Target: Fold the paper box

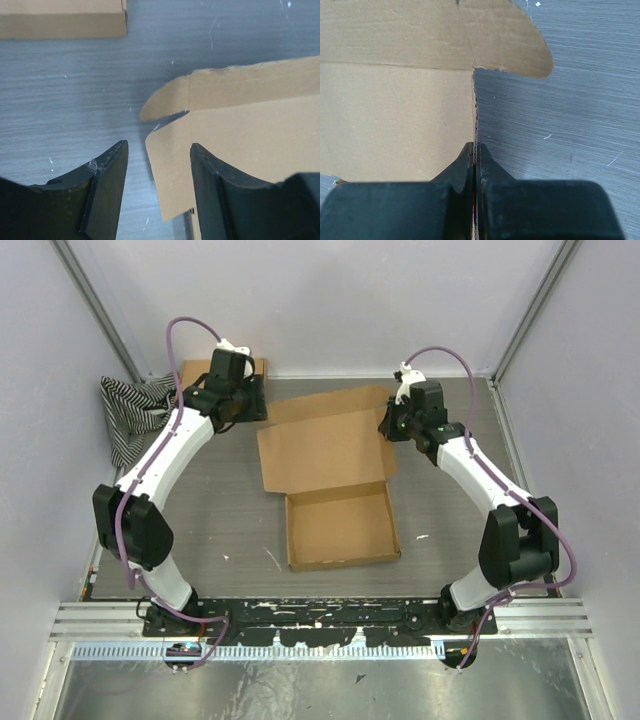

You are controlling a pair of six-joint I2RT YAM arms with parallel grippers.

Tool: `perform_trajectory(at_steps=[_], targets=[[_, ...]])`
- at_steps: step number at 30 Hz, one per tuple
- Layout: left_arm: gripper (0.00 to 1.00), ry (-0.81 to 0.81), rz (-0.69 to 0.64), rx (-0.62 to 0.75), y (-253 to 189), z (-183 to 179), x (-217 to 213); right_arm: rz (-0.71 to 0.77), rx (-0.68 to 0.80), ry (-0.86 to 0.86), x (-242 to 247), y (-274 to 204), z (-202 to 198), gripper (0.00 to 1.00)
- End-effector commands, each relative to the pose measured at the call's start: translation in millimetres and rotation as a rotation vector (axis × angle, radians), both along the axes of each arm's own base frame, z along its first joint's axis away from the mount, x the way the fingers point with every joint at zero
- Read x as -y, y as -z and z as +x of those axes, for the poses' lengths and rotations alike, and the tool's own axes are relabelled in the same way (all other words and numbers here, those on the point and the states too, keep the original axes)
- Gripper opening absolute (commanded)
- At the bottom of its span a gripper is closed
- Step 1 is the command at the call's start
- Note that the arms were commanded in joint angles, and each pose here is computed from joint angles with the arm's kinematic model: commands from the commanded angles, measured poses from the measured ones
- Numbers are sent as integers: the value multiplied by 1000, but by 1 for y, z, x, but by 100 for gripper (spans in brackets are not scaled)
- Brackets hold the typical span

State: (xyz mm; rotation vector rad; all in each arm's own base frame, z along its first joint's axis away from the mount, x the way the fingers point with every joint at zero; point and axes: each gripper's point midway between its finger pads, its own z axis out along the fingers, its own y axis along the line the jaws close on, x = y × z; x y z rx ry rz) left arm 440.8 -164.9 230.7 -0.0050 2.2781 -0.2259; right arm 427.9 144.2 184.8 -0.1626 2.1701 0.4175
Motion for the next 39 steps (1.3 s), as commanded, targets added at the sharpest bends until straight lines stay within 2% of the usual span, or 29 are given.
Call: perform_trajectory(at_steps=[1, 4, 8, 15, 27, 34, 37, 39], targets=[[58, 106, -40, -102, 11, -29, 11, 45, 157, 21, -1, -38, 2, 1], [57, 153, -89, -130, 20, -42, 20, 57, 175, 20, 0, -43, -4, 1], [56, 168, -92, -159, 33, -43, 24, 68, 185, 2, -1, -45, -12, 1], [56, 150, -13, -210, 56, -27, 18, 85, 187, -29, -5, -47, -21, 1], [58, 121, 98, -203, 60, -8, 5, 82, 172, -55, -8, -48, -25, 1], [57, 136, 89, -205, 66, -7, 8, 79, 159, -62, -9, -46, -25, 1], [51, 165, 52, -217, 68, -10, 17, 86, 151, -64, -10, -45, -25, 1], [41, 188, 8, -226, 66, -13, 25, 91, 141, -63, -11, -43, -25, 1]])
